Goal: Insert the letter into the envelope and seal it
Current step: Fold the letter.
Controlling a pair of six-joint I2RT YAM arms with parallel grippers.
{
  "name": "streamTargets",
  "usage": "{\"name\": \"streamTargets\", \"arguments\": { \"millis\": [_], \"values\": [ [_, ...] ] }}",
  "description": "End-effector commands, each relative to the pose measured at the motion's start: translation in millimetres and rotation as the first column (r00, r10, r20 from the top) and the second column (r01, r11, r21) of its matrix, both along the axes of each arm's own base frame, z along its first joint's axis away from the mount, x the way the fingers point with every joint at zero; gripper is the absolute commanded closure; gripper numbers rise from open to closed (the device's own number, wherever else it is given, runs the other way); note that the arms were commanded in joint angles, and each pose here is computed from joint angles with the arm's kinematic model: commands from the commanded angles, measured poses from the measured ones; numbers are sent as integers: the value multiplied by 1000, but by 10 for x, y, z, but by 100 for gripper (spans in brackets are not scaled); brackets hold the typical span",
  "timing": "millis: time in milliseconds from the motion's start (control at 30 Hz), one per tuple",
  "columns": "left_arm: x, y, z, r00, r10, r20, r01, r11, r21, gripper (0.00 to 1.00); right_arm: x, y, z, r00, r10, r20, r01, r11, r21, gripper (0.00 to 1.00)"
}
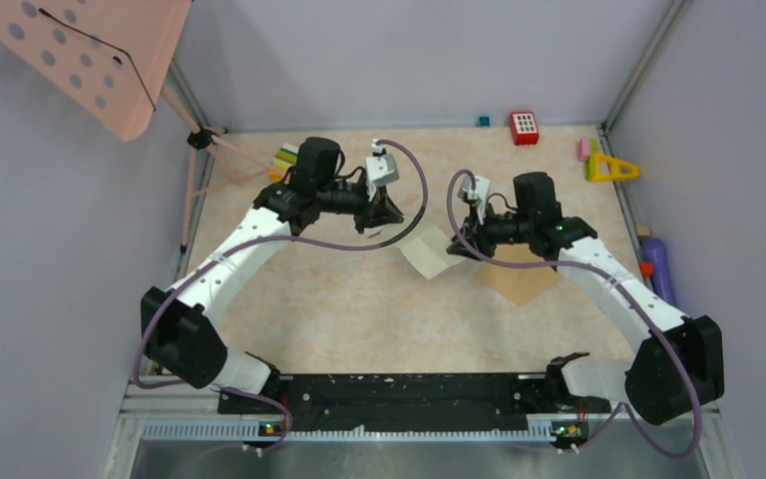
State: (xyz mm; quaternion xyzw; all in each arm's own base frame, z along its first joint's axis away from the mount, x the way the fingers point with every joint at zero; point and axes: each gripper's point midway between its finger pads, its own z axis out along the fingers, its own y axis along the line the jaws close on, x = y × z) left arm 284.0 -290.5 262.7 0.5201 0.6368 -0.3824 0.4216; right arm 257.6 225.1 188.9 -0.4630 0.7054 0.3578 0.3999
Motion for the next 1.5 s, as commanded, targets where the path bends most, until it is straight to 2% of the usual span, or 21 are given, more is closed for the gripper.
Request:
{"name": "streamTargets", "arguments": {
  "millis": [0, 33, 100, 133, 200, 233, 400, 467, 500, 600, 667, 767, 833, 967, 1000, 1033, 1100, 1133, 1200, 1267, 1467],
  "values": [
    [53, -2, 244, 998, 11, 54, -9, 999, -36, 100, 1, -12, 185, 997, 5, 81, -4, 1000, -9, 62],
    [54, 1, 242, 998, 11, 54, -9, 999, -36, 100, 4, -26, 191, 996, 0, 87, 2, 1000, -13, 58],
    [59, 6, 248, 998, 14, 56, -12, 999, -36, 100, -27, -45, 187, 995, 7, 95, -5, 1000, -25, 59],
    [60, 6, 250, 998, 15, 57, -13, 999, -35, 100, -40, -55, 181, 995, 12, 100, -9, 1000, -30, 67],
    [61, 9, 265, 998, 15, 59, -13, 999, -38, 100, -47, -71, 156, 995, 10, 103, -6, 999, -38, 92],
    [65, 17, 270, 998, 16, 60, -14, 999, -38, 100, -50, -82, 140, 995, 7, 103, -2, 999, -42, 100],
    [75, 29, 292, 998, 20, 62, -18, 999, -40, 100, -67, -102, 80, 995, 4, 100, 1, 999, -53, 100],
    [71, 33, 306, 998, 20, 64, -17, 999, -42, 100, -76, -100, 79, 995, 5, 95, 0, 999, -53, 72],
    [68, 34, 310, 998, 20, 64, -17, 999, -43, 100, -73, -105, 77, 995, 3, 96, 2, 999, -54, 63],
    [72, 45, 316, 998, 23, 67, -20, 999, -43, 100, -82, -112, 55, 996, 7, 91, -1, 998, -62, 59],
    [73, 55, 320, 997, 25, 68, -22, 999, -44, 100, -94, -121, 21, 996, 8, 85, -2, 998, -68, 65],
    [73, 61, 324, 997, 25, 69, -22, 999, -45, 100, -93, -131, -2, 996, 5, 84, 1, 997, -74, 89],
    [72, 61, 322, 997, 25, 67, -22, 999, -45, 100, -92, -136, -3, 996, 3, 90, 4, 997, -76, 100],
    [72, 68, 337, 997, 25, 72, -22, 999, -47, 100, -71, -147, 1, 995, -6, 103, 14, 997, -79, 100],
    [69, 70, 342, 997, 25, 72, -22, 999, -49, 100, -67, -149, 1, 995, -7, 104, 16, 997, -79, 88],
    [69, 73, 339, 997, 25, 71, -22, 999, -49, 100, -58, -150, 5, 994, -10, 105, 18, 997, -79, 68],
    [58, 73, 344, 997, 21, 69, -18, 999, -51, 100, -23, -139, 37, 994, -23, 111, 31, 997, -70, 37],
    [44, 68, 341, 998, 15, 66, -11, 999, -53, 100, 5, -128, 71, 993, -33, 116, 40, 997, -61, 31],
    [18, 59, 346, 998, 3, 61, 1, 998, -58, 100, 69, -88, 179, 991, -60, 119, 63, 998, -26, 22],
    [12, 53, 335, 999, -4, 54, 7, 998, -61, 100, 144, -43, 289, 989, -84, 125, 83, 996, 12, 16],
    [9, 42, 331, 999, -6, 47, 9, 998, -64, 100, 338, 134, 389, 990, -101, 103, 96, 994, 53, 13]
  ]
}}
